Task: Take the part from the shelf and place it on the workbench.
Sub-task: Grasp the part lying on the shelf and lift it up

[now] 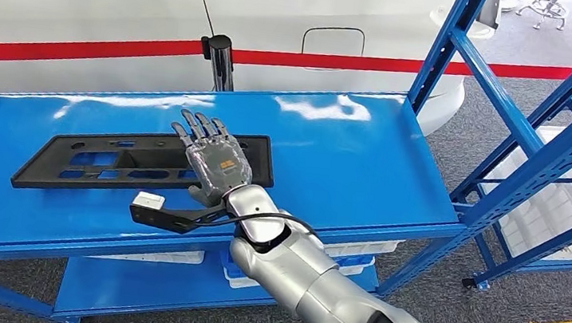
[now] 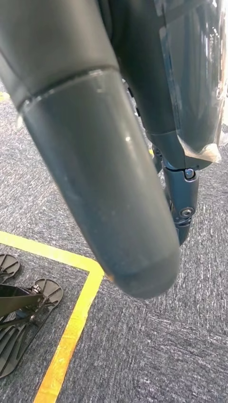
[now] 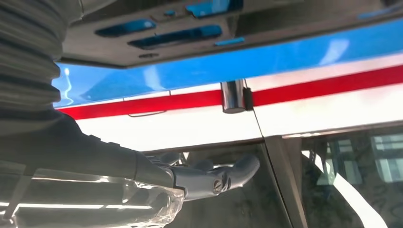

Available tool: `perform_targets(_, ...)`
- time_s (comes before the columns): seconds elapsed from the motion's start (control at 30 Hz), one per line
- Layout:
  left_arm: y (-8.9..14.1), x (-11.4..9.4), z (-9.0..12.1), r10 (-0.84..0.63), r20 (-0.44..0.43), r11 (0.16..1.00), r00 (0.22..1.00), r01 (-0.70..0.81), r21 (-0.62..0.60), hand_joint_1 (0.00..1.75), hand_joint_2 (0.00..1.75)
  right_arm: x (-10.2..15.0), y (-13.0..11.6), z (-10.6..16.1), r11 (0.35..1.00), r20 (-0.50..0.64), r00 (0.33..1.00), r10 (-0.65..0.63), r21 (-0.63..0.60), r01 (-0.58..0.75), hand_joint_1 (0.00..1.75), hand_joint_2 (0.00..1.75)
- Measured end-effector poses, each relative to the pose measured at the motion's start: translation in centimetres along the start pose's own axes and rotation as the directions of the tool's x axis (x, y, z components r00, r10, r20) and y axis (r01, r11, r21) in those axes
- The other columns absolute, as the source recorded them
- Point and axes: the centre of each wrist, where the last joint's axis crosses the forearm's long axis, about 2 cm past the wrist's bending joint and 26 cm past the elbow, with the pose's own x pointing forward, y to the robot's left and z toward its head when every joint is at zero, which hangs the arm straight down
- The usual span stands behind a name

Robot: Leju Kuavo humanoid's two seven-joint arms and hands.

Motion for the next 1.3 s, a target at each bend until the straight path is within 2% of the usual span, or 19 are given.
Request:
perform_targets(1.1,0.0,0.0,0.0,0.005,-0.003,1.0,1.0,-0.005,0.009,0.0,0.0,-1.1,1.4,0.6,0.997,-0.082,0.997,0.012,0.074,-0.006,0.0,1.75)
perform_targets(1.3,0.1,0.0,0.0,0.033,-0.014,0.999,0.999,-0.033,0.031,0.0,0.0,-1.9,1.9,0.8,0.995,-0.154,0.985,0.083,0.074,-0.073,0.0,1.75)
